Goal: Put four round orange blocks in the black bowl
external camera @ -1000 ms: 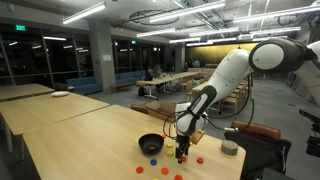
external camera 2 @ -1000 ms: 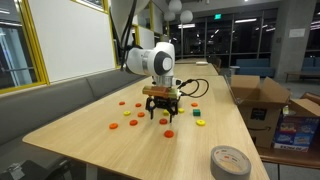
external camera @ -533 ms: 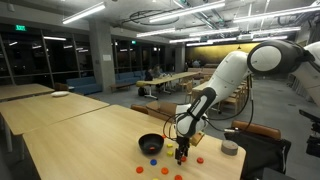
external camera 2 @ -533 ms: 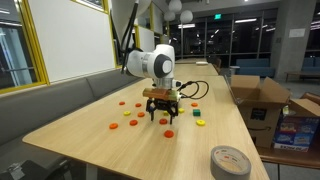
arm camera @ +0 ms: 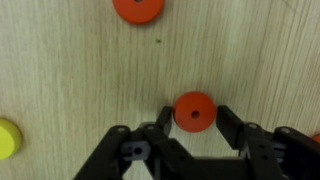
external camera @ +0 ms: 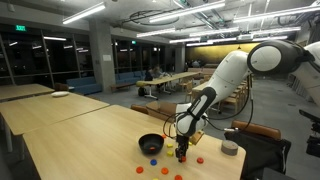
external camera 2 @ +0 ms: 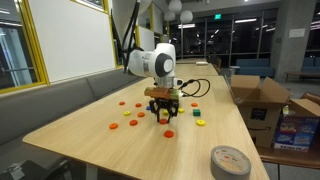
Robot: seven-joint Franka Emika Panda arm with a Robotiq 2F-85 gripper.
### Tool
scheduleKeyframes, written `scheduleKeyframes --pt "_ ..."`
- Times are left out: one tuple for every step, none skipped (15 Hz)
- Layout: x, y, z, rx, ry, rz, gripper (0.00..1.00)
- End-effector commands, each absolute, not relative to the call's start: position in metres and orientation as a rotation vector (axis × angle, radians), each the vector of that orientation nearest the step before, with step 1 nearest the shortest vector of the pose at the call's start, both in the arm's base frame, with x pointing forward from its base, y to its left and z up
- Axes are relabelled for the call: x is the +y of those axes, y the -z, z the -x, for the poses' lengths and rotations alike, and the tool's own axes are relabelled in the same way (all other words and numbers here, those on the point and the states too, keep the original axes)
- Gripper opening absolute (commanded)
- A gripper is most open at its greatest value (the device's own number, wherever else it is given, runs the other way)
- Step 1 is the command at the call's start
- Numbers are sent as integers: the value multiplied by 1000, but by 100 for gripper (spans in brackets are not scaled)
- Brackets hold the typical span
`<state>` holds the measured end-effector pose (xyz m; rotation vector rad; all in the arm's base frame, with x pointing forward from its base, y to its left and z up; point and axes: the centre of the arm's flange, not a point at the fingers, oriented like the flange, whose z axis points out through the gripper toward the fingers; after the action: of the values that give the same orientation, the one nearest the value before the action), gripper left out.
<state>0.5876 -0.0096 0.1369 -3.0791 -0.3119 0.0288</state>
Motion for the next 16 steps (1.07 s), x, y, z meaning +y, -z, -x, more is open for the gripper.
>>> scheduleKeyframes --pt "-9 -136 -590 -335 4 3092 22" --pt "-10 -139 -591 -335 10 3094 20" --pt "-10 -140 -592 -340 12 3101 19" --pt "-9 -143 -593 -346 14 3106 18" --pt "-10 -146 -595 -357 20 3114 18" --pt "-9 -150 -597 -370 28 3122 18" --pt "-9 -155 -600 -391 37 3133 18" --pt "-8 -159 -603 -408 48 3143 18" --pt "-7 -164 -607 -429 63 3151 18" --pt "-6 -170 -611 -447 80 3157 18" --pt "-3 -177 -615 -468 103 3160 18" --pt "1 -183 -620 -484 125 3161 18" --pt "5 -190 -625 -505 151 3159 18" --pt "9 -198 -630 -521 180 3157 19" --pt "14 -206 -637 -542 209 3157 19" --pt "19 -213 -643 -564 238 3157 19"
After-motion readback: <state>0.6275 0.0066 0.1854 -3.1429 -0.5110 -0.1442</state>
